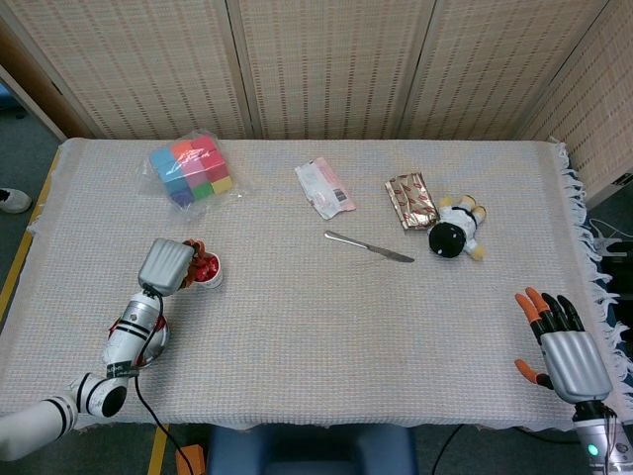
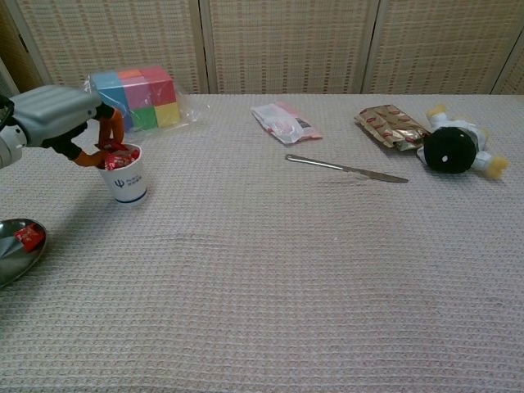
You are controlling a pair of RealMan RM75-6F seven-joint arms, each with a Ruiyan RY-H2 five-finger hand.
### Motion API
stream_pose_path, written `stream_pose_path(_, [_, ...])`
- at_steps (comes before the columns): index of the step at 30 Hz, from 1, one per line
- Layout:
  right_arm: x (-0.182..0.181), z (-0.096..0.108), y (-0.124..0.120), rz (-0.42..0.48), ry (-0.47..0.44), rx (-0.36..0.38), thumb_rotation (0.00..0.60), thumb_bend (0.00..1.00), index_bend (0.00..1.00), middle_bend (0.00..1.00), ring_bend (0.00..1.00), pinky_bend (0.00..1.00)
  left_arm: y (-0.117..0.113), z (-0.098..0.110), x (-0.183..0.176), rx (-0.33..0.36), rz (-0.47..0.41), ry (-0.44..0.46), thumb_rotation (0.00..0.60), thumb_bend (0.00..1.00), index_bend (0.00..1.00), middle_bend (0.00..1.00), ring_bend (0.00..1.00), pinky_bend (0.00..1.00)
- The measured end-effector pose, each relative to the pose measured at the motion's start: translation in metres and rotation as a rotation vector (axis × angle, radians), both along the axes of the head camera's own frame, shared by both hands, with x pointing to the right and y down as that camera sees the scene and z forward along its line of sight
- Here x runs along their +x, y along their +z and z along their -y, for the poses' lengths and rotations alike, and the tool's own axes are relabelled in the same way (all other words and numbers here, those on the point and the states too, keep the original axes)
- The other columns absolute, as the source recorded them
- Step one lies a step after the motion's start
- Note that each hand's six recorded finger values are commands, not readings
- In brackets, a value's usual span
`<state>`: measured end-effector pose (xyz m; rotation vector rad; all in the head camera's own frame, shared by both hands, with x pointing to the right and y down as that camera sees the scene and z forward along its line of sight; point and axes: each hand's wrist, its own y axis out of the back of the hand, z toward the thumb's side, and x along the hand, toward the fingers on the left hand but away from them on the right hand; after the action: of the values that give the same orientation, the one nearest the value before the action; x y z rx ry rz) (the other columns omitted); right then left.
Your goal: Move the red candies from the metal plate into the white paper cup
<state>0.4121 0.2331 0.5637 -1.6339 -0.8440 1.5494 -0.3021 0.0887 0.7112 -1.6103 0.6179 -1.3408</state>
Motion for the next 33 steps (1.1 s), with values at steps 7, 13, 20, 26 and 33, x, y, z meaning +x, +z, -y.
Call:
stream_pose_path(7, [0.0, 0.0, 0.0, 0.001, -0.001, 0.002, 0.6, 0.12, 0.0, 0.0, 0.0, 0.0, -0.001, -0.001, -0.001, 0.003, 0.008, 0.01, 0.6, 0.41, 0.36, 0.4, 0.87, 1.0])
stream_pose_path(13, [-0.001, -0.001, -0.001, 0.003, -0.003, 0.001, 0.6, 0.11, 0.0, 0.0, 0.0, 0.0, -0.011, 0.002, -0.001, 0.035, -0.011, 0.004, 0.6, 0.41, 0.3, 0.36, 0.87, 1.0])
stream_pose_path(20, [-0.002, -0.002, -0.002, 0.01, -0.012, 0.004, 0.6, 0.12, 0.0, 0.0, 0.0, 0.0, -0.039, 0.003, -0.012, 0.102, -0.068, -0.038, 0.6, 0.41, 0.21, 0.29, 0.74, 0.99])
stream_pose_path(26, [-0.008, -0.005, -0.004, 0.026, -0.04, 0.008, 0.6, 0.11, 0.0, 0.0, 0.0, 0.0, -0.062, -0.037, -0.039, 0.085, -0.191, -0.102, 0.6, 0.41, 0.06, 0.09, 0.09, 0.28])
stream_pose_path(33, [-0.013, -0.013, -0.005, 0.05, -0.073, 0.003, 0.6, 0.11, 0.0, 0.0, 0.0, 0.0, -0.126, -0.144, -0.115, 0.161, -0.393, -0.252, 0.6, 0.4, 0.04, 0.05, 0.0, 0.14])
